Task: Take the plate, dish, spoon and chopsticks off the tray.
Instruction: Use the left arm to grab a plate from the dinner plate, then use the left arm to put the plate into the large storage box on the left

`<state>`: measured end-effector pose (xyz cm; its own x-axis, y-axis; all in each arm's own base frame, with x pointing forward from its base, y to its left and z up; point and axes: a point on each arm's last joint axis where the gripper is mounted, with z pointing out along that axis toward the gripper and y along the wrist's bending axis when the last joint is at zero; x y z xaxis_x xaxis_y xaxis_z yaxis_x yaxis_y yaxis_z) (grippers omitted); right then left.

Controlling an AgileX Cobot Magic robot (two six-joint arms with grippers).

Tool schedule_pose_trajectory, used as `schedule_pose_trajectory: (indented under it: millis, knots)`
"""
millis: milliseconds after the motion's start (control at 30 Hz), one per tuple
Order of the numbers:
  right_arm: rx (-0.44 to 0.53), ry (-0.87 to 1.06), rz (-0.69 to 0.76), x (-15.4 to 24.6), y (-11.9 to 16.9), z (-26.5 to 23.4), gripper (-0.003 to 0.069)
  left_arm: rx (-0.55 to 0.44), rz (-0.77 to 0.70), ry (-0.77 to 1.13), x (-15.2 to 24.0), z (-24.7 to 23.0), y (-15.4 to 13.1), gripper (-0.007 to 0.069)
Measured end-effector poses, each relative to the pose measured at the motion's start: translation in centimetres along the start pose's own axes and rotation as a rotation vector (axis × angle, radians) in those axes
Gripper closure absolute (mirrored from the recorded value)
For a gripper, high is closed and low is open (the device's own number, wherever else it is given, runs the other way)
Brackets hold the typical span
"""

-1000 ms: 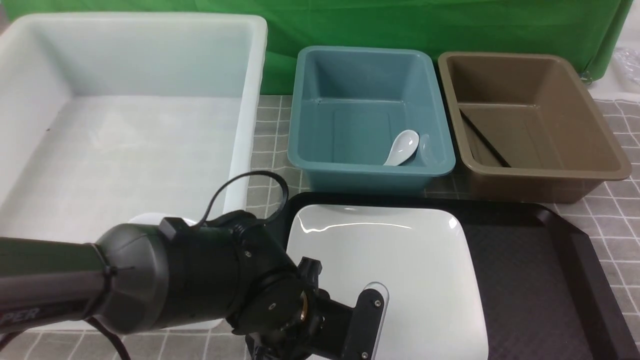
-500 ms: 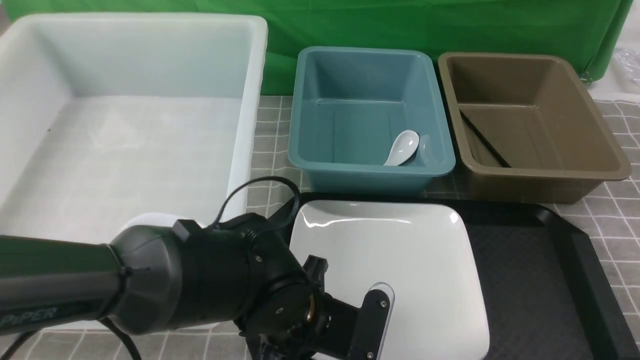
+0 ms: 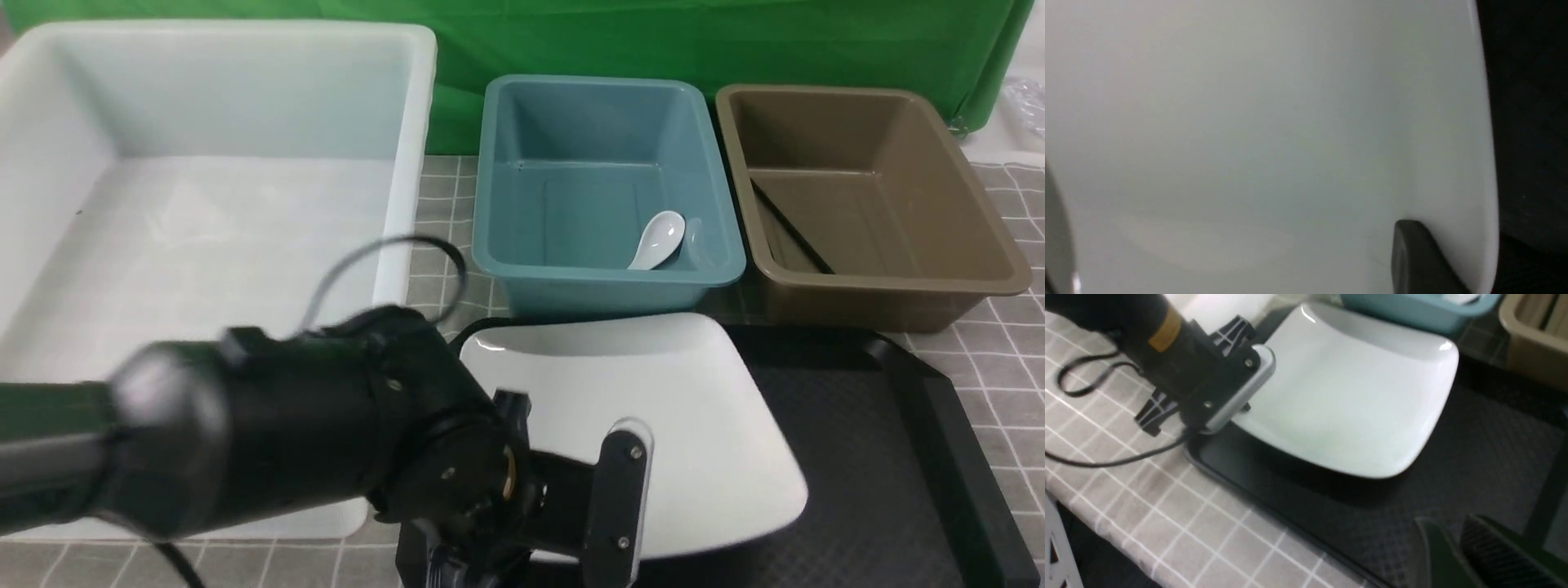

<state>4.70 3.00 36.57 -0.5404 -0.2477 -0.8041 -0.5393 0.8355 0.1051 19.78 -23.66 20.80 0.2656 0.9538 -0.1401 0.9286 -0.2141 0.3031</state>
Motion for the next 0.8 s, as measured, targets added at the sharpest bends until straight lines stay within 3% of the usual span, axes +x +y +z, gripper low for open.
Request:
schedule_pose_trajectory:
  millis: [167, 467, 667, 800]
  knots:
    - [0.017, -0.058, -0.007, -0.9, -0.2, -1.0, 0.0515, -0.092, 0.017, -0.110, -1.6, -5.0, -0.4, 0.0592]
    - [0.045, -0.220, -0.026, -3.0, -0.7, -3.1, 0.0517, -0.163, 0.042, -0.223, -2.0, -10.2, -2.1, 0.0596]
    - [0.081, -0.242, -0.039, -3.2, -1.0, -3.2, 0.0617, -0.282, 0.033, -0.326, -1.4, -13.3, -2.2, 0.0596]
    - [0.098, -0.258, -0.028, -3.4, -1.2, -3.2, 0.0631, -0.378, 0.000, -0.415, -1.2, -15.3, -2.1, 0.0596]
